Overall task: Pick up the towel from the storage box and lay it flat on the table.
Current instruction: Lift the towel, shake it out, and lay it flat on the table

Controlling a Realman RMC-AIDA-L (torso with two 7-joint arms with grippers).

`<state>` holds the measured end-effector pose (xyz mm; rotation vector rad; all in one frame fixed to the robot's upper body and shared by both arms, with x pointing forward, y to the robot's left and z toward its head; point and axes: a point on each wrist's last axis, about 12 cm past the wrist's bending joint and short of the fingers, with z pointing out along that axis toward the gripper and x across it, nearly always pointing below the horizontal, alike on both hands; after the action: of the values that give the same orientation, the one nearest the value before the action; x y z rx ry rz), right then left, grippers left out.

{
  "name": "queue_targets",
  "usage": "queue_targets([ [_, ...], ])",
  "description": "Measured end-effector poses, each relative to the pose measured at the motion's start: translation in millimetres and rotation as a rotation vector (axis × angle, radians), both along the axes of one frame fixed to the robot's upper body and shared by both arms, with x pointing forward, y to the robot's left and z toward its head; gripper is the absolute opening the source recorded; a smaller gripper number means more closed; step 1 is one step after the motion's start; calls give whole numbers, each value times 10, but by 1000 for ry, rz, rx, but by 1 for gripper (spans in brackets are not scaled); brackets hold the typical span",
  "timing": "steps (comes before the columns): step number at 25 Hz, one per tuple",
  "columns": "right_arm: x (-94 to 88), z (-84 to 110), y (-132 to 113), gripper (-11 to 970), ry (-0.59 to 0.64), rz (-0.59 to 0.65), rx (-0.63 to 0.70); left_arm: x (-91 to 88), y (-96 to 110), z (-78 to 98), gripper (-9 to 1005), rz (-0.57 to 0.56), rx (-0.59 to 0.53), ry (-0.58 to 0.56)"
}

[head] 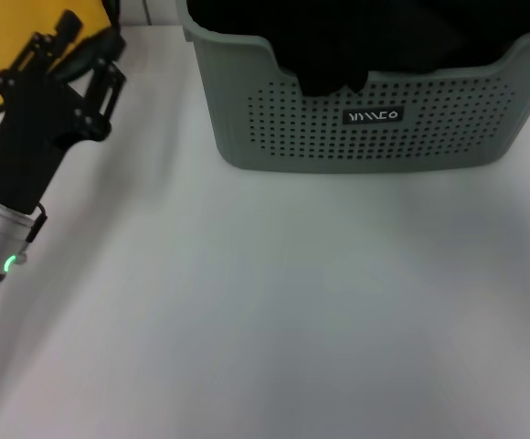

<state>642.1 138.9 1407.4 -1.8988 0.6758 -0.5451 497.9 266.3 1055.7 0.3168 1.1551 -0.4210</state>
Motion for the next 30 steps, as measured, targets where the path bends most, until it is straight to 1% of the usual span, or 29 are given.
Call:
queue_targets([
  [4,-7,-20,15,11,-4,-3,16,-15,-11,-47,453,-3,18,29],
  [7,-29,0,37,11,2,2,33,3,-6,-68,455,27,56,29],
  [12,-112,60,144,11,-6,34,73,132,30,-85,457,114,107,51],
  [18,-172,91,222,11,14,50,129,244,94,-91,480,213,78,95],
  [23,-188,104,237,11,27,47,144,240,126,-103,499,241,68,106],
  [24,-182,100,235,11,29,44,143,218,166,-110,507,271,62,103],
  [30,-166,113,228,11,38,39,164,199,223,-133,546,342,39,118],
])
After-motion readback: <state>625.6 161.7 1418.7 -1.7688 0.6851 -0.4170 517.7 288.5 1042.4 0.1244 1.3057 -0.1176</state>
